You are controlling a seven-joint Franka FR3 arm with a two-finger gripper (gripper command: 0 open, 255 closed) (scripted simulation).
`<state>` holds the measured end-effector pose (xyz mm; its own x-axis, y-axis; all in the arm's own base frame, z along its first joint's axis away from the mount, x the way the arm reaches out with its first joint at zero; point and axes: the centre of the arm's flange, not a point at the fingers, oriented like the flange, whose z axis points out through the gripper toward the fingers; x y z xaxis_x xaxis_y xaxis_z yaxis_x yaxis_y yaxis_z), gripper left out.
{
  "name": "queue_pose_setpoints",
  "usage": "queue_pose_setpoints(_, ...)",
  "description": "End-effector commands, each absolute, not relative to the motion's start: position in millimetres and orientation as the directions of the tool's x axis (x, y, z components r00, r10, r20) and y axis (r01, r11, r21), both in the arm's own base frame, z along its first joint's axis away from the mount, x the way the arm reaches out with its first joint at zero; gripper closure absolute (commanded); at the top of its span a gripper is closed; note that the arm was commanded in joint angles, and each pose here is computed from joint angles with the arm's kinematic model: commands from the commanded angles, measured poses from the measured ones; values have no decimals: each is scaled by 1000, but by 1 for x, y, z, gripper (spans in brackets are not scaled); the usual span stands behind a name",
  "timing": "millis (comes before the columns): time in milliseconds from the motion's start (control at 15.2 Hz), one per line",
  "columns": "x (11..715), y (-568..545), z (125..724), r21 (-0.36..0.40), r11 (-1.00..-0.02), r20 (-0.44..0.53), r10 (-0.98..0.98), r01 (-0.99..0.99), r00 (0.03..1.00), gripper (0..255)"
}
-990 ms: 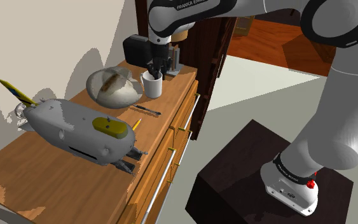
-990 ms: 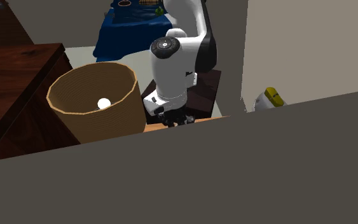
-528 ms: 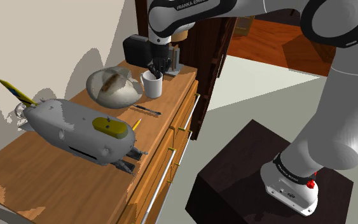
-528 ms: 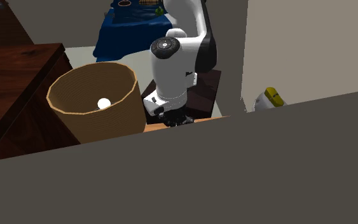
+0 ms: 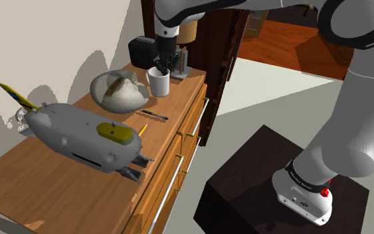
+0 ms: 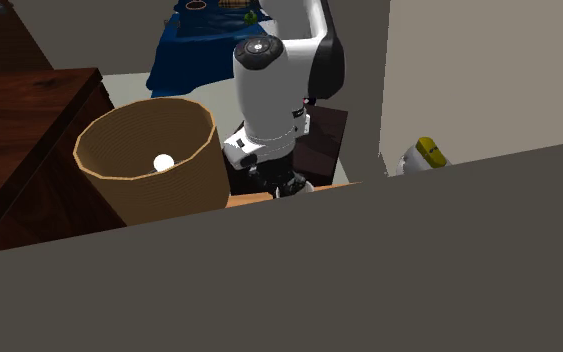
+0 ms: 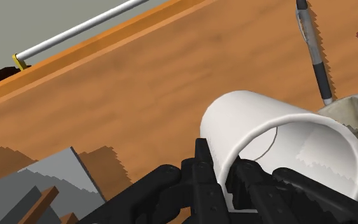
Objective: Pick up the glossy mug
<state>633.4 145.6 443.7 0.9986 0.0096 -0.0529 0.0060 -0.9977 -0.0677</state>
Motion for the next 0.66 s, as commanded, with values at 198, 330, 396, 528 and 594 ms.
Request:
queue_pose_setpoints(198,634,145,470,-68,-998,-52,9,5,999,255)
queue_pose_setpoints(330,634,145,480,-68,-998,-52,9,5,999,255)
queue_pose_setpoints(396,634,145,485,-68,-998,-52,9,5,999,255)
queue_pose_setpoints(528,634,145,491,-68,-998,-52,9,5,999,255)
queue_pose_setpoints(594,634,145,491,-68,-998,-52,9,5,999,255)
